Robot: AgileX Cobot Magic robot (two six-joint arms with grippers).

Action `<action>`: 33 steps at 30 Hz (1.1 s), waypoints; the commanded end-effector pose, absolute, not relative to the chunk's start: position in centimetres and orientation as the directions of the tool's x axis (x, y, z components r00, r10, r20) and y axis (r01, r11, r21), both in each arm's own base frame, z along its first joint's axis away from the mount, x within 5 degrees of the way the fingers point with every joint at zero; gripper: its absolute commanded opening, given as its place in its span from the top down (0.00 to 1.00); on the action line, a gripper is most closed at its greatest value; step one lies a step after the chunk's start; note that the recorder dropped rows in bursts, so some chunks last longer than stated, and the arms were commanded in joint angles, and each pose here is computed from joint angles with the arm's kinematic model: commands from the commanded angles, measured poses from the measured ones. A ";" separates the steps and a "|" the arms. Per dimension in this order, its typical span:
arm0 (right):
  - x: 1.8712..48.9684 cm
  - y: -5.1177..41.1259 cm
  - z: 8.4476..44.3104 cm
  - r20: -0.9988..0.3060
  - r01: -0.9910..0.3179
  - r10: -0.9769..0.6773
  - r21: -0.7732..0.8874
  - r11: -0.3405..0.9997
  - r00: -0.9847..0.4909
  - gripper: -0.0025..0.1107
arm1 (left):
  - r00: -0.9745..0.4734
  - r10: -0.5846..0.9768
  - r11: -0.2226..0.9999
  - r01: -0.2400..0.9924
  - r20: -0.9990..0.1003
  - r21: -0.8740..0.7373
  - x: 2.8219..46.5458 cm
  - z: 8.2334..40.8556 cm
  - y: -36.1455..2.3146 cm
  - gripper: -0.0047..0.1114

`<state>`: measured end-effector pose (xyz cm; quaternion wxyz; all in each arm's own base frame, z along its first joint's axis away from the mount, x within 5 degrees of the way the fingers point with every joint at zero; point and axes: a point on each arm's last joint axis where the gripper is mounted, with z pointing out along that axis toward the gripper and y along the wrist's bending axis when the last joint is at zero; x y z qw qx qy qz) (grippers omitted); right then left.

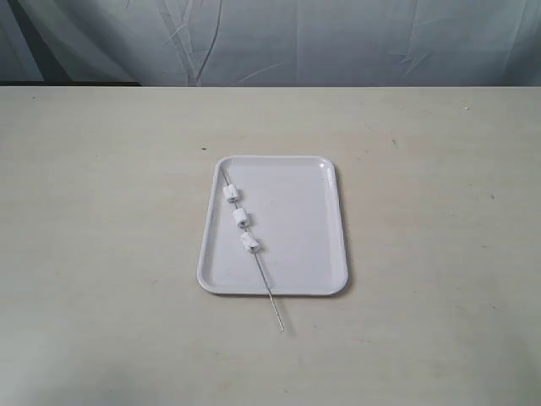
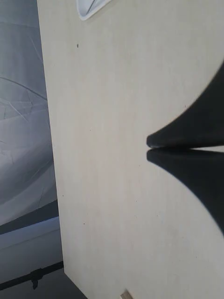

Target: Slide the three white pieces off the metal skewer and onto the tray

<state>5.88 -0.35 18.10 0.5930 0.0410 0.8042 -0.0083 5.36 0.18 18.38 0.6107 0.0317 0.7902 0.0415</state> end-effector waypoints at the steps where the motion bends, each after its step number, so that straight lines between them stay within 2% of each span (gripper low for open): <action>1: 5.9 -0.4 18.2 -0.957 0.079 0.055 0.034 0.996 -0.283 0.98 | -0.249 0.103 0.994 -0.001 -0.963 0.107 5.4 18.3 0.2 0.96; 22: 5.9 -0.4 18.2 -0.957 0.079 0.055 0.034 0.996 -0.283 0.98 | -0.249 0.103 0.994 -0.001 -0.963 0.107 5.4 18.3 0.2 0.96; 25: 5.9 -0.4 18.2 -0.957 0.079 0.053 0.032 0.996 -0.284 0.98 | -0.251 0.185 0.981 -0.006 -0.950 0.193 5.4 18.3 0.4 0.96; 27: 5.9 -0.4 18.2 -0.959 0.079 0.053 0.032 0.996 -0.277 0.98 | -0.210 0.220 0.974 -0.013 -0.952 0.228 5.4 18.7 0.5 0.96; 29: 6.0 -0.4 18.5 -0.969 0.079 0.050 0.032 0.996 -0.240 0.98 | -0.104 0.229 0.972 -0.023 -0.968 0.232 5.6 19.7 0.4 0.96; 33: 6.2 -0.5 20.1 -0.997 0.079 0.041 0.036 0.996 -0.064 0.98 | 0.154 0.236 0.972 -0.045 -0.960 0.231 5.5 22.0 0.0 0.96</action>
